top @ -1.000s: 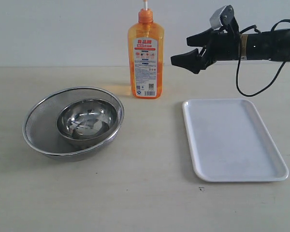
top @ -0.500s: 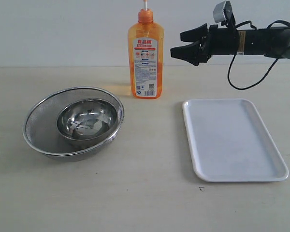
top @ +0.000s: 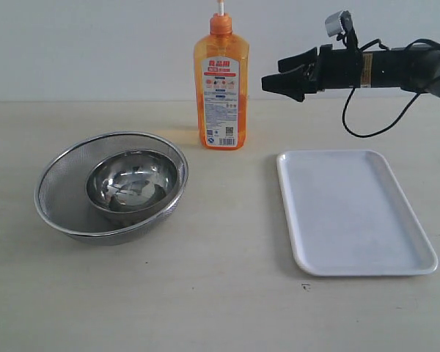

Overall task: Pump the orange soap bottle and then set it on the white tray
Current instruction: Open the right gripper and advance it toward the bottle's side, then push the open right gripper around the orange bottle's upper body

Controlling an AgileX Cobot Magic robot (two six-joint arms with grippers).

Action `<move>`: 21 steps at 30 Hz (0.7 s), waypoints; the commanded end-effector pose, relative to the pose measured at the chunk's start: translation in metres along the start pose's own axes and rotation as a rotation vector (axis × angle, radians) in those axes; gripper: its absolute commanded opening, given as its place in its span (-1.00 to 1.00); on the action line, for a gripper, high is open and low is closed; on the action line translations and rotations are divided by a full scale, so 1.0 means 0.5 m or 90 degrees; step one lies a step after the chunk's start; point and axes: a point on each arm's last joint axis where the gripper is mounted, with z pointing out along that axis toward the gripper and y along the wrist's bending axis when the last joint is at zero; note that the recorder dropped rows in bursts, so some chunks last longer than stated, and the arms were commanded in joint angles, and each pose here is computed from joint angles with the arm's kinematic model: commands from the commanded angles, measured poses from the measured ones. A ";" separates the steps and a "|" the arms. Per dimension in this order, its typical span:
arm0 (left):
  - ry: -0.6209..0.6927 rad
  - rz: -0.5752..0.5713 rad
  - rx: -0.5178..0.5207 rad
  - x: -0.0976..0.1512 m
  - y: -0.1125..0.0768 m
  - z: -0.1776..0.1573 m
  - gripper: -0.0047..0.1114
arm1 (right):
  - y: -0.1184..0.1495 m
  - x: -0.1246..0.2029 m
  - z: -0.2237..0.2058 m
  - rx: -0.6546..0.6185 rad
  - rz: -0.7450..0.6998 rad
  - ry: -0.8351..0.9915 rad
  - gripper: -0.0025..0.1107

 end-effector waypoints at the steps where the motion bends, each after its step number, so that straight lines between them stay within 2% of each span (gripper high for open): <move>1: -0.002 -0.011 0.000 0.002 0.000 0.000 -0.84 | 0.004 -0.012 0.000 -0.007 -0.023 -0.004 0.90; 21: -0.002 -0.011 0.000 0.002 0.000 0.000 -0.84 | 0.034 -0.011 0.051 -0.043 -0.088 0.017 0.90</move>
